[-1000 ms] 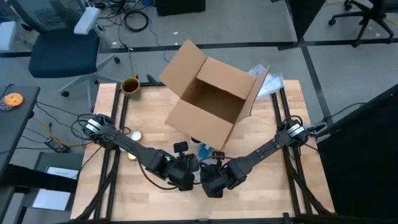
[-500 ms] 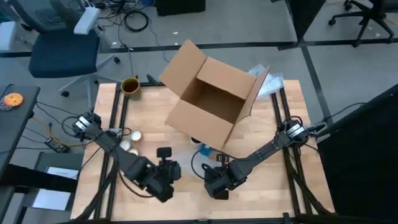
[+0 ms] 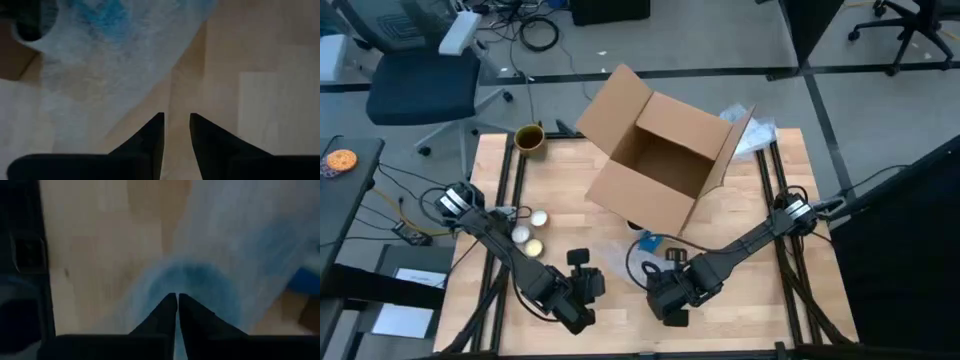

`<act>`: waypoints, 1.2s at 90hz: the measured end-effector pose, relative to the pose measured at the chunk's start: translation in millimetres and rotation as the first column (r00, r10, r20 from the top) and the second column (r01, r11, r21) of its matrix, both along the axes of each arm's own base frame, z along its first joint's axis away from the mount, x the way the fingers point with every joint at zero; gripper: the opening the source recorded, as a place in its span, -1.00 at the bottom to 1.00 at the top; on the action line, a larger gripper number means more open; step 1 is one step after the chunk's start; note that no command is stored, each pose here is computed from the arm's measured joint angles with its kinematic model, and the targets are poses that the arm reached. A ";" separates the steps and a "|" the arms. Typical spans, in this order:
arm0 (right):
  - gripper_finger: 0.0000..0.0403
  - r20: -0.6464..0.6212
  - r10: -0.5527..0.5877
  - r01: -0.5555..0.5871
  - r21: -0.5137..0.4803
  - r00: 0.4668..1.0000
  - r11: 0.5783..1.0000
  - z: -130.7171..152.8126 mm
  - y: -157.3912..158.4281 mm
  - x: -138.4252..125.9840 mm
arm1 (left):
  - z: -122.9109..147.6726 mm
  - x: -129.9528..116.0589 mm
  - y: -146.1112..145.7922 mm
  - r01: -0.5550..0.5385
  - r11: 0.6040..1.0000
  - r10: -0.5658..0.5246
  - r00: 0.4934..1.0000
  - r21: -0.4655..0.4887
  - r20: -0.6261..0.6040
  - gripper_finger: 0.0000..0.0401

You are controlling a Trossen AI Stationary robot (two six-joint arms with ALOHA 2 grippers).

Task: Wrap mug
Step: Wrap the blue mug with the bubble wrap on the table

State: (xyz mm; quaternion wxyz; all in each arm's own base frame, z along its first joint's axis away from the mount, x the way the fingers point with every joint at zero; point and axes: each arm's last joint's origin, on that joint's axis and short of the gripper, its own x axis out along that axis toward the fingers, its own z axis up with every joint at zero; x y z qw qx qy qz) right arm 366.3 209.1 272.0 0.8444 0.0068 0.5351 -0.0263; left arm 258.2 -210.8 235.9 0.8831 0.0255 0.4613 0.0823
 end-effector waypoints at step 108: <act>-1.00 -0.184 0.209 -0.197 0.080 0.960 0.977 -72.4 2.1 -12.3 | -94.9 -51.2 2.2 0.135 0.929 -0.198 0.968 0.344 0.156 -0.45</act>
